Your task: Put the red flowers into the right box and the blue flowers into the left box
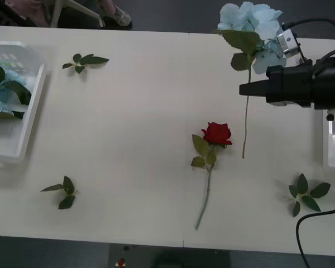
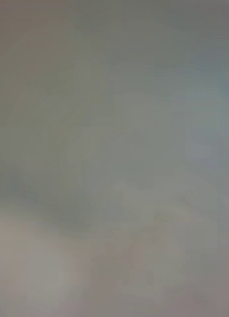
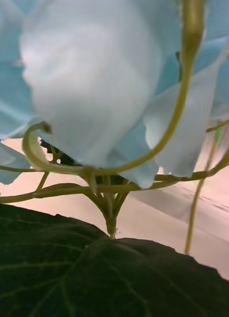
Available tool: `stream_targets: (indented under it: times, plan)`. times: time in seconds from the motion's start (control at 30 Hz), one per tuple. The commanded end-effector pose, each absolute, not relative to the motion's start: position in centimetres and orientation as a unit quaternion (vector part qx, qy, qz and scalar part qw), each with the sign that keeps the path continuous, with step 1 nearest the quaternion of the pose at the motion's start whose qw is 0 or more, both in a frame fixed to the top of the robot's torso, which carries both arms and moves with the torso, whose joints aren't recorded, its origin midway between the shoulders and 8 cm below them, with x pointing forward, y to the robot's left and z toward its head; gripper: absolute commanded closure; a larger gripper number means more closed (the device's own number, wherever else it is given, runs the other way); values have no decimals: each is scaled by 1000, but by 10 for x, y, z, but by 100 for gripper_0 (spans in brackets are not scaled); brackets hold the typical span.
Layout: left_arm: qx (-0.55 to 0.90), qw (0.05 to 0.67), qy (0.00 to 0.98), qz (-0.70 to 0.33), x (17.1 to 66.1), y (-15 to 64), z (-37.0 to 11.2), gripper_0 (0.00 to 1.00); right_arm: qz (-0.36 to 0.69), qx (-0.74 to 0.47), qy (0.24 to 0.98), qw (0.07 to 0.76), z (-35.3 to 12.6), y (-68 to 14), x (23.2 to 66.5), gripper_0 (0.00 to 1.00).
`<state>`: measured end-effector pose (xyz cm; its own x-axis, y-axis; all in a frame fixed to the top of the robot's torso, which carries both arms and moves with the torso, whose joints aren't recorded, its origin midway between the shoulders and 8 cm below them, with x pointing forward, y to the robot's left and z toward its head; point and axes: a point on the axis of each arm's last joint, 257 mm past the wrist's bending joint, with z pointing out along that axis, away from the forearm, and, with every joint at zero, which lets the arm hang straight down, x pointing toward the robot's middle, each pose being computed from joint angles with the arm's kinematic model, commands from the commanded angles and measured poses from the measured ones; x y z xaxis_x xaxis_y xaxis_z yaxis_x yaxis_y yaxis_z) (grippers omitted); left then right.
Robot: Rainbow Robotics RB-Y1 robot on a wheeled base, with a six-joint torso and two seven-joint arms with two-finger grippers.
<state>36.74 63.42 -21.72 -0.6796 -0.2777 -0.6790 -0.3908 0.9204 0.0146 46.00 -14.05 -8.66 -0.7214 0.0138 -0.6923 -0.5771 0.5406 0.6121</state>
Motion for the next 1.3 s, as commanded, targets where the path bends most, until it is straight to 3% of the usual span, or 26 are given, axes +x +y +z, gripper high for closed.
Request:
stream_targets:
  times: [0.03,0.4,0.47,0.5,0.57,0.67,0.87,1.3]
  plan:
    - [-134,372,912,113,397,633,-199,100,479,-243,766,353,-46,-117,443,100]
    - [-132,381,908,115,418,633,-210,98,574,-253,703,337,5,-74,420,100]
    - [-130,380,909,115,418,632,-211,54,583,-251,693,341,14,-60,423,100]
    - [-130,380,909,115,418,633,-211,47,587,-251,690,341,16,-55,423,100]
    - [-128,380,909,116,419,632,-212,25,596,-248,681,346,24,-40,426,100]
    - [-126,380,909,116,420,631,-212,13,604,-245,674,348,29,-22,429,100]
    - [-117,384,909,108,421,622,-209,9,614,-246,668,342,31,9,428,100]
    - [23,419,907,43,401,492,-116,8,614,-255,665,341,29,18,424,100]
